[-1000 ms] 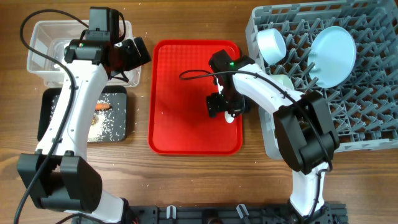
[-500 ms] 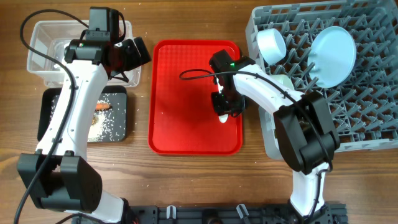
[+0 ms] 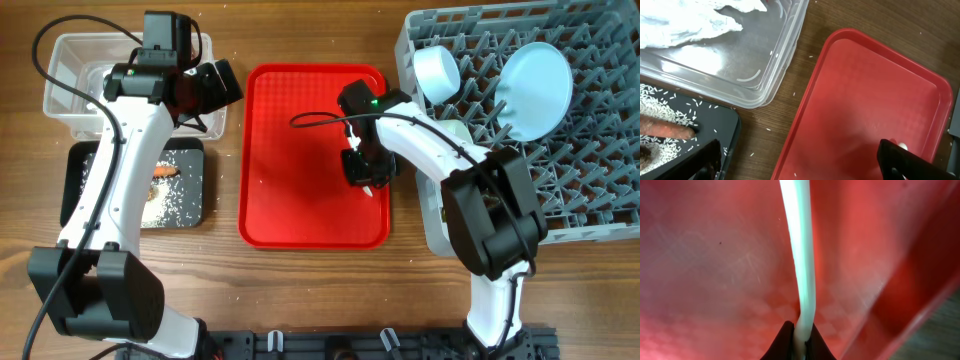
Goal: Sort waste into correct bins and load items into the dishwasher rack
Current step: 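Carry the white spoon into the dish rack and release it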
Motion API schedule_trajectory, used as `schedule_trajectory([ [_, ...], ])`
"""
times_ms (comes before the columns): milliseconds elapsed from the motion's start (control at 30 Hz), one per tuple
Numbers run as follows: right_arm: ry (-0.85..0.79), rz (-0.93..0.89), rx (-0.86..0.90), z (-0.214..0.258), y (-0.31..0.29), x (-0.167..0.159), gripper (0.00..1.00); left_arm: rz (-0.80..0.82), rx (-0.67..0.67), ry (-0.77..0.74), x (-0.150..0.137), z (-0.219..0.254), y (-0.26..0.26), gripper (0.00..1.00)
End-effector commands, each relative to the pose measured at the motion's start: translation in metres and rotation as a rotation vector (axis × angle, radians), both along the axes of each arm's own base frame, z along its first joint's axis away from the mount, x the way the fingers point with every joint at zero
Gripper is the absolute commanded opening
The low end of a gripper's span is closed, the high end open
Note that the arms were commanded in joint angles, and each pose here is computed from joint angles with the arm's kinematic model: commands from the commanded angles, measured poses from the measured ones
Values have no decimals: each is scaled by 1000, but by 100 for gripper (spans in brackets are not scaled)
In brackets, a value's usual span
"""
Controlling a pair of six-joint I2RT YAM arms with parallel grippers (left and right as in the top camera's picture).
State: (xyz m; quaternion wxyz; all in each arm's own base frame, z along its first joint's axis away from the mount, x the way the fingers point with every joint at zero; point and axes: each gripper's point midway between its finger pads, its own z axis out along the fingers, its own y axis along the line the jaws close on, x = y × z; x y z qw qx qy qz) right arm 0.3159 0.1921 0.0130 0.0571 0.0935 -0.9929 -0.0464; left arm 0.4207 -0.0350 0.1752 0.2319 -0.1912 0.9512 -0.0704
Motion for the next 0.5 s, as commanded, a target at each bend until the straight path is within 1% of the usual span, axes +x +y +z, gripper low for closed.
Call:
schedule_trajectory([
  [0,-207,-9,83,85,-1,37,4,23,-1,-12,2,4,3,100],
  [67,-332,-47,91,145,-22,40,4,23,-1,-12,2,4,3,100],
  [100,-376,-69,80,162,-33,39,4,23,-1,-12,2,4,3,100],
  [167,-475,-186,15,205,-82,30,4,23,-1,-12,2,4,3,100],
  [233,-536,-312,-59,230,-133,21,5,23,-1,-12,2,4,3,100],
  [333,-572,-403,-146,235,-193,23,4,23,-1,-12,2,4,3,100],
  [367,-564,-420,-168,229,-208,27,4,23,-1,-12,2,4,3,100],
  [467,-501,-372,-225,197,-242,35,4,23,-1,-12,2,4,3,100],
])
